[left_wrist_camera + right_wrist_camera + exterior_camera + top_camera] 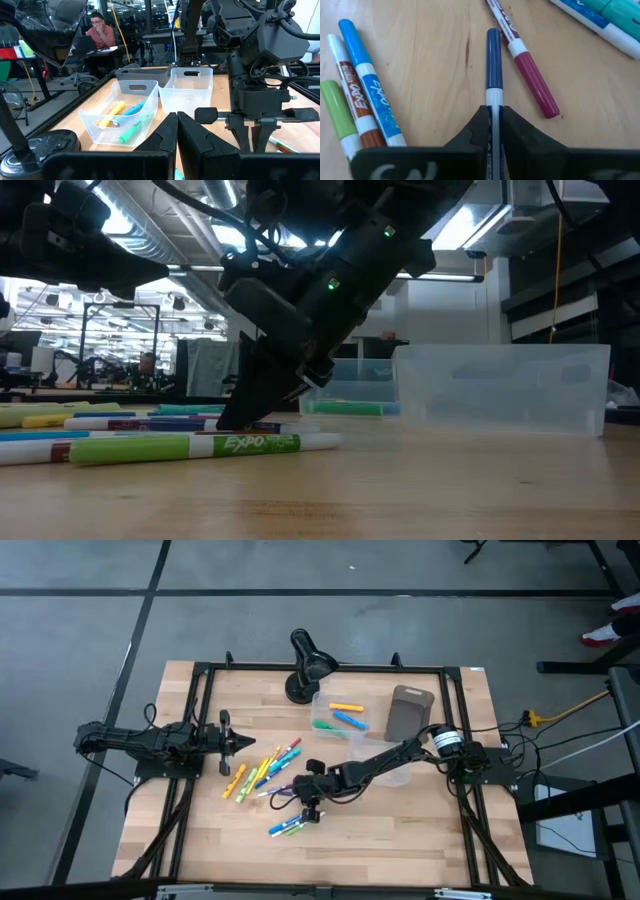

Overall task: Pick & Place Markers
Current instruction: Put the dark blue marker pen into the bottom transparent bin

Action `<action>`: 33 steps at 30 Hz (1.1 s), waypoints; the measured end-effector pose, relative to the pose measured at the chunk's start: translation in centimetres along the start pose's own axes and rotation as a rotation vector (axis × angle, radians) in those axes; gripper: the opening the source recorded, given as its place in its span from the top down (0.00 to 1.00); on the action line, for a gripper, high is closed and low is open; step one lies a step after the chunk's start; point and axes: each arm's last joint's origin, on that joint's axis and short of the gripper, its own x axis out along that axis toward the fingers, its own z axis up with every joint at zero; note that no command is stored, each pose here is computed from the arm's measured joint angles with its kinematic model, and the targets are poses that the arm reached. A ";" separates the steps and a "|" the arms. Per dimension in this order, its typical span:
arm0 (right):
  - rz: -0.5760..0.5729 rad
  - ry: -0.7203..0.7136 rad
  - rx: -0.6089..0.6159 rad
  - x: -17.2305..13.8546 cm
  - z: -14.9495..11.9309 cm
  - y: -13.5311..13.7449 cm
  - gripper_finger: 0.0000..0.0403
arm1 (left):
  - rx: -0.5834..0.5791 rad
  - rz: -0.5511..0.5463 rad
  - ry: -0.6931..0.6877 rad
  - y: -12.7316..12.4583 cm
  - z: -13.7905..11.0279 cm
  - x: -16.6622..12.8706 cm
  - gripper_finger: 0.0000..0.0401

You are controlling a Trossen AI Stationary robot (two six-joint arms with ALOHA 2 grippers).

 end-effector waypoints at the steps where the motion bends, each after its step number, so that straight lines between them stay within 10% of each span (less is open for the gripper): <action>1: 0.001 -0.005 0.001 -0.1 0.1 0.0 0.92 | 0.000 0.000 0.000 0.0 0.0 0.0 0.98; 33: -0.015 -0.167 -0.223 -5.6 8.8 3.0 0.92 | 0.000 0.000 0.000 0.0 0.0 0.0 0.98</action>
